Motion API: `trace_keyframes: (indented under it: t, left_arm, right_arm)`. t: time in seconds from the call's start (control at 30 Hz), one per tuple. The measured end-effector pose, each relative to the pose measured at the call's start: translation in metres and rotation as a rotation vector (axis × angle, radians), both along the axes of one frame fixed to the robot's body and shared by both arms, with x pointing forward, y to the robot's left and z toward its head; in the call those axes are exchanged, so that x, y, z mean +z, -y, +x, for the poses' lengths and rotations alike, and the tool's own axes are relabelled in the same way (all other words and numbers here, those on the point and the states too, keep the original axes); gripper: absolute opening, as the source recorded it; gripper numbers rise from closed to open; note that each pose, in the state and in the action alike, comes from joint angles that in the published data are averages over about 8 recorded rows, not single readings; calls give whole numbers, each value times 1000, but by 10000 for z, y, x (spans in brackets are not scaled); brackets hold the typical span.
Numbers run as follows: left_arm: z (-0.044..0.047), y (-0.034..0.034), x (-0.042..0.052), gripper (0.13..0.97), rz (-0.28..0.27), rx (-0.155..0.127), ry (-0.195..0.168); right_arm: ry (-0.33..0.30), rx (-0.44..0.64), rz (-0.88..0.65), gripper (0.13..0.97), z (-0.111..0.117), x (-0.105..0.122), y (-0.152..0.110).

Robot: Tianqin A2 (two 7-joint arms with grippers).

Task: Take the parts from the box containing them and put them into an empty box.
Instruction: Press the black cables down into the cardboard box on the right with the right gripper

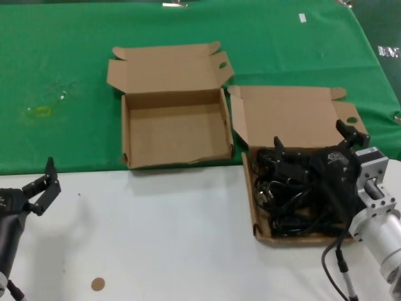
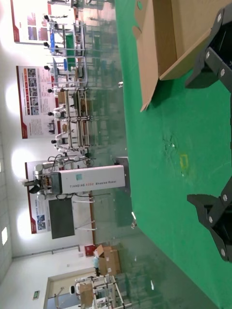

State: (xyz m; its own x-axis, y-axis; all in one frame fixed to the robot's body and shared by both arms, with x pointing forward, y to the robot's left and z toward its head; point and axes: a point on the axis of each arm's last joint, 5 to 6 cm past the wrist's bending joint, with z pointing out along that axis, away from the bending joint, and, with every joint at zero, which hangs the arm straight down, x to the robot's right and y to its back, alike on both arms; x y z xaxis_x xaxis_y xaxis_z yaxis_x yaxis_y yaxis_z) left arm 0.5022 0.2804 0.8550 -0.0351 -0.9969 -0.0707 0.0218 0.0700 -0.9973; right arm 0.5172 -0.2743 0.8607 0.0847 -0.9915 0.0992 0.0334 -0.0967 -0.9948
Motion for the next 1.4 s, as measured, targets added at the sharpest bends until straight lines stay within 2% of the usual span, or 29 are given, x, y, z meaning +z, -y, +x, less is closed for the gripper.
trace_keyframes:
  t: [0.07, 0.2, 0.4, 0.6, 0.77, 1.07, 1.2, 1.4]
  left_arm:
    - [0, 0, 0, 778, 0, 0, 0]
    - [0, 0, 0, 778, 0, 0, 0]
    - [0, 0, 0, 627, 0, 0, 0]
    - [0, 0, 0, 498, 0, 0, 0]
    - [0, 0, 0, 366, 0, 0, 0]
    - [0, 0, 0, 226, 0, 0, 0]
    - [0, 0, 0, 226, 0, 0, 0]
    - [0, 0, 0, 176, 0, 0, 0]
  right_arm:
    - [-1, 11, -3, 966, 7, 21, 7]
    - [-7, 47, -18, 966, 27, 87, 39]
    - [-22, 132, -75, 966, 73, 254, 152]
    - [-51, 270, -189, 966, 153, 504, 371]
    - [-90, 399, -339, 966, 234, 731, 620]
    - [-163, 616, -652, 966, 380, 1095, 1024]
    - [-194, 706, -797, 966, 453, 1251, 1169]
    - [-235, 815, -971, 966, 544, 1426, 1305]
